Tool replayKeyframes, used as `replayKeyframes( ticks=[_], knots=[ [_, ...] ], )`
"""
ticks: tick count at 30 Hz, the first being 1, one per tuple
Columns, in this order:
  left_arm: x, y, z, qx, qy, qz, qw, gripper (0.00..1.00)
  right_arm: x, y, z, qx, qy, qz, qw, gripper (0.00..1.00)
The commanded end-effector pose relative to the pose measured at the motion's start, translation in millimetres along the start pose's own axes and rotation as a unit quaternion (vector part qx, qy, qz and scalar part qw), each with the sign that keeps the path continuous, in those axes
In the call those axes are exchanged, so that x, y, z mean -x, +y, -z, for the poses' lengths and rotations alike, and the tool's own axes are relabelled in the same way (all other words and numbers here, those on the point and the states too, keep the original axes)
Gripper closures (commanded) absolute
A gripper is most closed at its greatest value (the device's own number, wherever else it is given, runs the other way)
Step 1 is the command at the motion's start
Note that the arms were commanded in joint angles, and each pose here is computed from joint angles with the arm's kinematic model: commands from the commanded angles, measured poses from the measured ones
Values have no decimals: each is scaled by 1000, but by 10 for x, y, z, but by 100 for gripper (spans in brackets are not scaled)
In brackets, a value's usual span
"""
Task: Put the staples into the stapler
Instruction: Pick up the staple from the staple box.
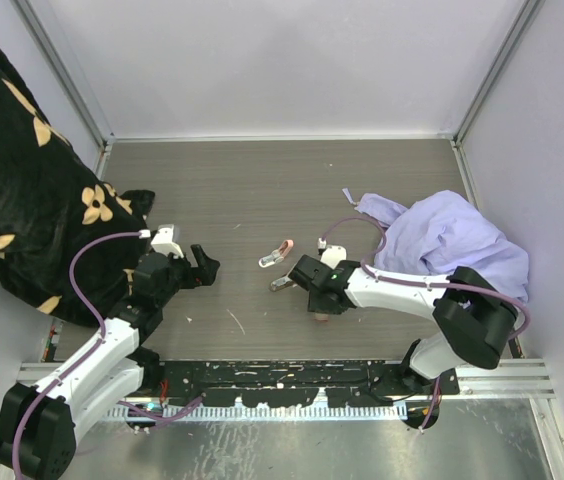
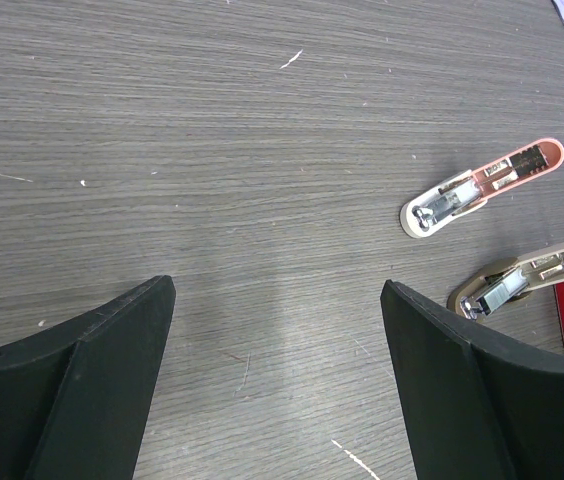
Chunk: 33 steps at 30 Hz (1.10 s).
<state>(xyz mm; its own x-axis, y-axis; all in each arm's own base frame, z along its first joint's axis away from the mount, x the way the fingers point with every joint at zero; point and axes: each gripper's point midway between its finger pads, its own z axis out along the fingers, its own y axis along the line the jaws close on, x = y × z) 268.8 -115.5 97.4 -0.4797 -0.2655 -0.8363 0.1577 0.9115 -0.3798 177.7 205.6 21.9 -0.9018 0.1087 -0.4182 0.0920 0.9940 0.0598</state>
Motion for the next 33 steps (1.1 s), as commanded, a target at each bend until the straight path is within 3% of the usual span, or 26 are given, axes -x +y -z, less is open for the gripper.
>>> replayKeyframes(
  ticks=[1,23,33],
  knots=[
    [187,-52,-13,-10,-38,-11,999,13,83,32,7,-5,-18,-11,1000,63],
    [183,-46,-8,-9,-39,-11,999,13,57,-18,-51,-18,-17,0,1000,68],
    [186,-47,-8,-9,-39,-11,999,13,225,-49,152,-12,-46,13,999,69]
  ],
)
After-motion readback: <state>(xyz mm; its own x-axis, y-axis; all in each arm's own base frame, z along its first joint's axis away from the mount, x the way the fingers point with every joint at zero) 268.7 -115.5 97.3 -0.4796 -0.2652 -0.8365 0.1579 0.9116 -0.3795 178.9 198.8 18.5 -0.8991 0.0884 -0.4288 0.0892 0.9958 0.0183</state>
